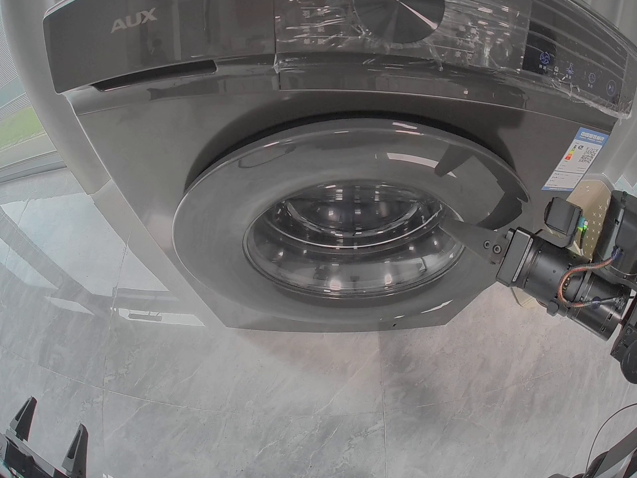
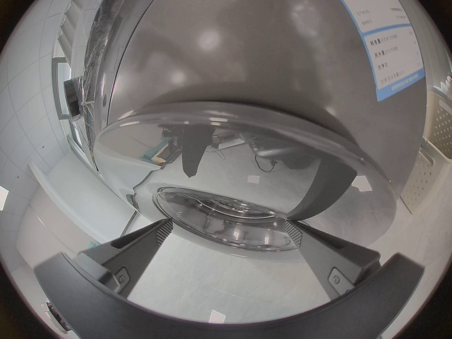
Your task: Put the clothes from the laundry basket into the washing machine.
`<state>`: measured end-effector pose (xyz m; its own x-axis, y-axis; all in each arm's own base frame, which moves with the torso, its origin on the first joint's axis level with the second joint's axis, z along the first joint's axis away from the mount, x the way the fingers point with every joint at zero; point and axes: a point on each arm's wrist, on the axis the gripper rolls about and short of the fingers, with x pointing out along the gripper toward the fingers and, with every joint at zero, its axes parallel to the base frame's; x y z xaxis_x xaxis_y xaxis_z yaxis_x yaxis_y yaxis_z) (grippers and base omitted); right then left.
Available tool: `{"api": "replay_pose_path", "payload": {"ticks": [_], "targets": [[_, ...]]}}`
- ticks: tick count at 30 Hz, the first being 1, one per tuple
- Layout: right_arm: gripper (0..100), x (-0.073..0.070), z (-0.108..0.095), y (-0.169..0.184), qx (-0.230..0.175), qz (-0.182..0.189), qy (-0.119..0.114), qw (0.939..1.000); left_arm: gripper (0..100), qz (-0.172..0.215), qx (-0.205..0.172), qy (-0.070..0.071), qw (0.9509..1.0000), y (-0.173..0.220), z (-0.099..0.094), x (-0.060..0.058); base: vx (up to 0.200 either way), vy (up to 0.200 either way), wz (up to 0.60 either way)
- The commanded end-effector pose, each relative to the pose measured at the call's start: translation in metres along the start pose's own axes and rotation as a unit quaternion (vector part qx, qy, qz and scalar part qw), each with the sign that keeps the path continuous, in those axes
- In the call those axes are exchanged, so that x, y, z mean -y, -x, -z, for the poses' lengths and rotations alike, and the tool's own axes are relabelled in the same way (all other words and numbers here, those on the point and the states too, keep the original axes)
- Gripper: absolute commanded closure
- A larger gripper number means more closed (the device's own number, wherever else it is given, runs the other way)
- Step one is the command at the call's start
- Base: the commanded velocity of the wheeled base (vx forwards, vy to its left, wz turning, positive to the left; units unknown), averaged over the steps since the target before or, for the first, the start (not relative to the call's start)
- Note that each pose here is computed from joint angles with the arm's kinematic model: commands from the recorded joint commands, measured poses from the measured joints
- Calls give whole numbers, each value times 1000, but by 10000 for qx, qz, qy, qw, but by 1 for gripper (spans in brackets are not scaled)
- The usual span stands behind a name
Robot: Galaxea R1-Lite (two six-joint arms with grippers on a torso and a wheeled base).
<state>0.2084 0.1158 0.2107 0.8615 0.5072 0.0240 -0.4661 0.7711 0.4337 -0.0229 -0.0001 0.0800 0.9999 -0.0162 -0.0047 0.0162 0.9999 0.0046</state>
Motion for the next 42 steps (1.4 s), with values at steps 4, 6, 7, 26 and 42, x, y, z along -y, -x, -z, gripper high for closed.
{"api": "replay_pose_path", "payload": {"ticks": [4, 6, 7, 26, 42], "targets": [[0, -1, -7, 15, 283, 18, 68, 9996, 0, -4, -7, 0, 10000, 0, 5, 0, 0, 0, 0], [0, 0, -11, 15, 364, 32, 134, 9992, 0, -4, -7, 0, 10000, 0, 5, 0, 0, 0, 0], [0, 1, -12, 16, 381, 50, 151, 9991, 0, -4, -7, 0, 10000, 0, 5, 0, 0, 0, 0], [0, 16, 60, 175, -150, -591, 929, 9938, 0, 27, -7, 16, 10000, 0, 5, 0, 0, 0, 0], [0, 31, 94, 259, 923, 1654, 1700, 9671, 0, 65, -15, 70, 10000, 0, 5, 0, 0, 0, 0]]}}
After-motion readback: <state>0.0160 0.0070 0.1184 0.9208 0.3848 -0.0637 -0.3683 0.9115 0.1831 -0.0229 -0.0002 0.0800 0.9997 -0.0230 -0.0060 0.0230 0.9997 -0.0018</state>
